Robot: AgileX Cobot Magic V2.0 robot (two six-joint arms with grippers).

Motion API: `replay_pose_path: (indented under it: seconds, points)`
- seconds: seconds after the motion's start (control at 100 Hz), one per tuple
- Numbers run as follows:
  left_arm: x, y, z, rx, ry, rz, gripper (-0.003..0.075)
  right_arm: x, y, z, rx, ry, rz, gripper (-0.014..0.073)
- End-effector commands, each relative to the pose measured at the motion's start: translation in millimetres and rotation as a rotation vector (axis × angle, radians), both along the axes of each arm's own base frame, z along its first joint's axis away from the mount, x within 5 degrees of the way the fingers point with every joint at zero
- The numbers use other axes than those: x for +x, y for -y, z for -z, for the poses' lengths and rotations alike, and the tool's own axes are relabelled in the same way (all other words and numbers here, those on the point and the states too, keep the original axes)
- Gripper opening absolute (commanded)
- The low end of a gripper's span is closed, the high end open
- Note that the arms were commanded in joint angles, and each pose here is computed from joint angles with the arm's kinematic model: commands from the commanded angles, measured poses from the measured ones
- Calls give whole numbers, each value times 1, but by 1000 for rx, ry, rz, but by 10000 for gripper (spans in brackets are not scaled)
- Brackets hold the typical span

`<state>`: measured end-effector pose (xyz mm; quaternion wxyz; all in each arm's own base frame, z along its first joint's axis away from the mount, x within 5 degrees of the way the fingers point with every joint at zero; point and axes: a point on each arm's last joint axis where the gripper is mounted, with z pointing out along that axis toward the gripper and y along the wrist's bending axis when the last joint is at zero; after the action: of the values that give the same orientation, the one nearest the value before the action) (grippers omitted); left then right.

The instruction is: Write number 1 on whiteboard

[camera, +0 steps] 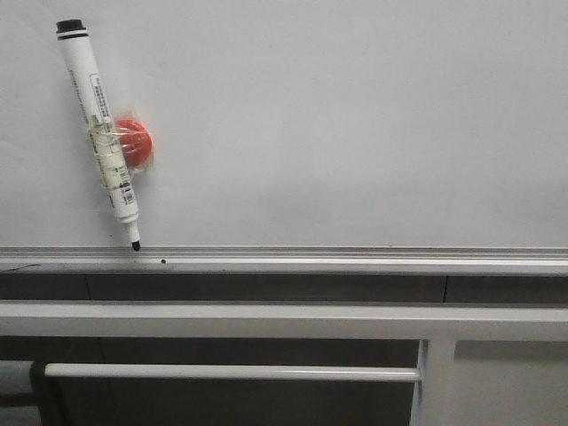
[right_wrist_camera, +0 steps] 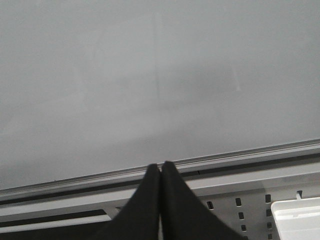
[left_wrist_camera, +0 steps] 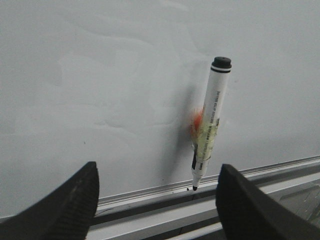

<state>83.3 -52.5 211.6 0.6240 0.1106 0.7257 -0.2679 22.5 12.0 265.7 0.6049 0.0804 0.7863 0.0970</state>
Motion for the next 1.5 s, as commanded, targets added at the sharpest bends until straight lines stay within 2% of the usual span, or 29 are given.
replay_pose_path:
  seconds: [0.0, 0.37, 0.51, 0.65, 0.86, 1.07, 1.49]
  points:
    - [7, 4, -15, -74, 94, -9, 462, 2, 1, -15, 1, 80, 9, -64]
    - [28, 43, 1, -52, 112, 81, 462, 2, 1, -15, 1, 80, 9, -64]
    - [36, 55, 11, -73, 120, 66, 462, 2, 1, -15, 1, 80, 9, -64]
    - [41, 65, 20, -141, 140, 61, 462, 2, 1, -15, 1, 80, 9, -64]
    - [46, 75, 43, -155, 8, 86, 462, 2, 1, -15, 1, 80, 9, -64]
    - [48, 72, 41, -176, 13, 45, 462, 2, 1, -15, 1, 80, 9, -64]
    - [64, 86, 23, -230, 93, 11, 459, 2, 1, -15, 1, 80, 9, -64]
